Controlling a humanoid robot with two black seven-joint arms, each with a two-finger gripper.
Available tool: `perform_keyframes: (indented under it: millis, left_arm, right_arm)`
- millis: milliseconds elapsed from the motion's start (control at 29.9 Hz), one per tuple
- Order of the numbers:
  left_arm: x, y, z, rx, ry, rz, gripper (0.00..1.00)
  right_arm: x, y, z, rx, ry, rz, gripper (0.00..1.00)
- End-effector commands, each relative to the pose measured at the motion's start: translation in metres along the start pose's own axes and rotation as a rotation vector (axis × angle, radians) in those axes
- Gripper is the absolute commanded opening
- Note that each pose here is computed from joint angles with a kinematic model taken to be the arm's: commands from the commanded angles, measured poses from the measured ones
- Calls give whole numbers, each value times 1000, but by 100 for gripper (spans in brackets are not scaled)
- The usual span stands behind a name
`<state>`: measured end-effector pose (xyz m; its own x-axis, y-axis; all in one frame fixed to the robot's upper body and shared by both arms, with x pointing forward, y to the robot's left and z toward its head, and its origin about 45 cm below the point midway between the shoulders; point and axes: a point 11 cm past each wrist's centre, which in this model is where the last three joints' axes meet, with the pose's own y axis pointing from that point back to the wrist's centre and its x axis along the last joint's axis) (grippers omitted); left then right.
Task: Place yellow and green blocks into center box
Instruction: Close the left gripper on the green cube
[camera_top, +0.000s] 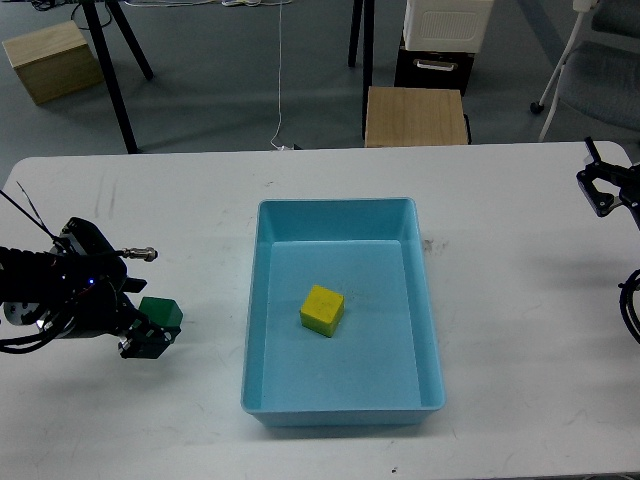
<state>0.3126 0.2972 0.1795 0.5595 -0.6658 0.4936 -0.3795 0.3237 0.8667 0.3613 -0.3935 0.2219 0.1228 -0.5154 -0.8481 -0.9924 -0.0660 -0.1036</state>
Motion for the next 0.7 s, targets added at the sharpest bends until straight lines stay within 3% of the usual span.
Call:
perform_keyframes:
  millis: [0,668]
  left_arm:
    - [-3,-1,-2,6,6,-8,100]
    - [-12,-15,3,1,-23,-36,100]
  right_arm:
    - [1,0,0,0,1,2,99]
    - [1,1,0,1,0,2,99]
